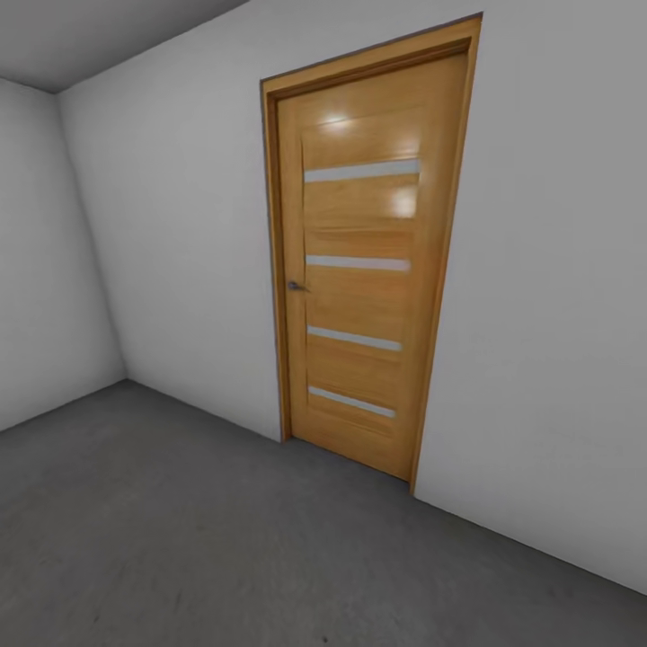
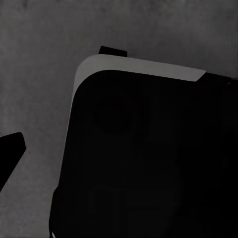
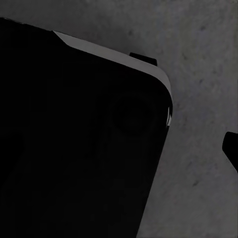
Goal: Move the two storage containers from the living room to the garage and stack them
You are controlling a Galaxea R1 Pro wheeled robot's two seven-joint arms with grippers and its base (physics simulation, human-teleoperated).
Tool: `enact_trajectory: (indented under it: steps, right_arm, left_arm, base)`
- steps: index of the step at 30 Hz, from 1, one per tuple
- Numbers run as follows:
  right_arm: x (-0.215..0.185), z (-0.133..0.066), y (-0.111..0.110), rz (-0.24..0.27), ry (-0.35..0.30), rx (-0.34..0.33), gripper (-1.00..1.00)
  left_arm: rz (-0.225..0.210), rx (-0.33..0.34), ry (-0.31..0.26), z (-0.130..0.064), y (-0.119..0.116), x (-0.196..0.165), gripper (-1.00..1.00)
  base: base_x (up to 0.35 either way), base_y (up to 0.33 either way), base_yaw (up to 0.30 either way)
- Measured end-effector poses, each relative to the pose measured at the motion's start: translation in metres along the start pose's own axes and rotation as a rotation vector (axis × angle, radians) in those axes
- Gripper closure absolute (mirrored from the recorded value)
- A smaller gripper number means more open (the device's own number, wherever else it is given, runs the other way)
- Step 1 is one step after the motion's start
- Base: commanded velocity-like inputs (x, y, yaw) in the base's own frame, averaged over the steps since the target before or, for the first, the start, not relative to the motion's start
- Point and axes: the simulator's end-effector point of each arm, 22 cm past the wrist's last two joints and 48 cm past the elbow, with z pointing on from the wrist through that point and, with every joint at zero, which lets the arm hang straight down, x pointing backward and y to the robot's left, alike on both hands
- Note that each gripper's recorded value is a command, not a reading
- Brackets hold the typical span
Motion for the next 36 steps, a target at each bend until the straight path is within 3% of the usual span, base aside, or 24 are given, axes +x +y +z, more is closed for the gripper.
enact_trajectory:
  steps: [16,36]
  right_arm:
    - [-0.0014,0.0001,0.0016,0.005,-0.004,-0.002,-1.00]
    - [-0.0013,0.0000,0.0014,0.007,-0.004,-0.001,-1.00]
  left_arm:
    - [0.001,0.000,0.000,0.0000,0.0000,0.0000,-1.00]
    - [-0.001,0.000,-0.002,0.0000,0.0000,-0.0006,-1.00]
  base:
    - [0.312,0.193,-0.016]
    - [0.310,0.199,-0.230]
